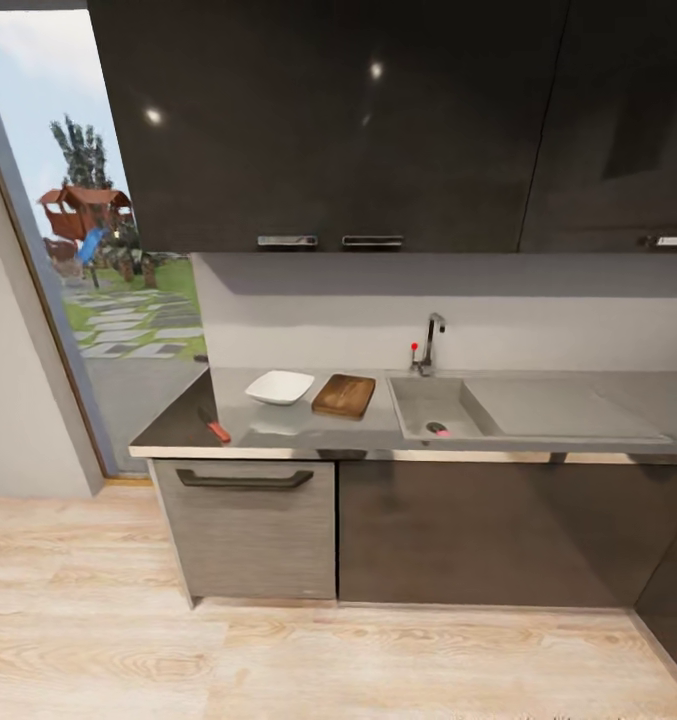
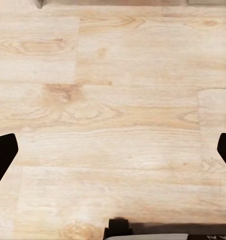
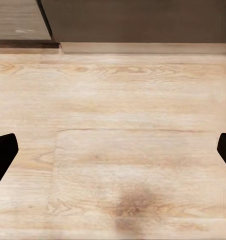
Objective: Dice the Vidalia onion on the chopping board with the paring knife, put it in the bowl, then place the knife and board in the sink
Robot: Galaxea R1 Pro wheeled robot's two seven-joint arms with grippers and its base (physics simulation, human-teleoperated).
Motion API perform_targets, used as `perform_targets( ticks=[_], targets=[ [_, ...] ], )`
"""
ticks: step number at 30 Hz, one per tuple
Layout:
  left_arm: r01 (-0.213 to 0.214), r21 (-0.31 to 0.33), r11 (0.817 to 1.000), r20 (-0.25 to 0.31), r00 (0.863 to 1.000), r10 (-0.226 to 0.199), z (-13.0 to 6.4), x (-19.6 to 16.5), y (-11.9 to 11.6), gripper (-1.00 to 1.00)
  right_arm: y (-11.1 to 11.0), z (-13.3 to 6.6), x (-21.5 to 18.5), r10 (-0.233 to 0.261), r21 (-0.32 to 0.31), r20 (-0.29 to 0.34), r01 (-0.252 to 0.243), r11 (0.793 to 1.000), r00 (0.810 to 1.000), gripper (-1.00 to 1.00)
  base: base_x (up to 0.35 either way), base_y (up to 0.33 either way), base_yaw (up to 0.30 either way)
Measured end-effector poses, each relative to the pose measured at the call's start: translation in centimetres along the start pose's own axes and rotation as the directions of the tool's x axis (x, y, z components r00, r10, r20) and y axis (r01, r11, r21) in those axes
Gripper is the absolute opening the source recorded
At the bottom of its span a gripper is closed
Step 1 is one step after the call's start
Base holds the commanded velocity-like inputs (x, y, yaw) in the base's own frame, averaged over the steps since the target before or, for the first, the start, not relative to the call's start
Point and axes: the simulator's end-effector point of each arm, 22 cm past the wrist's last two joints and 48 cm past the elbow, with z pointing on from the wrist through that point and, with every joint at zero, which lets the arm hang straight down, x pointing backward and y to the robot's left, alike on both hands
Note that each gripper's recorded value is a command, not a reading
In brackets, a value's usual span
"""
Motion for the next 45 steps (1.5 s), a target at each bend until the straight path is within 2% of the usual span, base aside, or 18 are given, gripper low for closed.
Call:
perform_targets(
  ticks=[8,45],
  targets=[
    [0.0,-0.001,1.0,0.0,1.0,0.0,-0.9,-0.5,0.1,1.0,0.0,-0.8,-0.6,0.0,0.0,0.0,0.0,1.0,1.0,1.0,0.0,0.0,-0.088],
    [-0.001,-0.002,1.0,0.0,1.0,0.001,-4.6,-2.3,0.3,1.0,0.1,-4.2,-2.9,0.0,0.0,-0.001,0.0,1.0,1.0,1.0,0.0,0.0,-0.001]
  ],
)
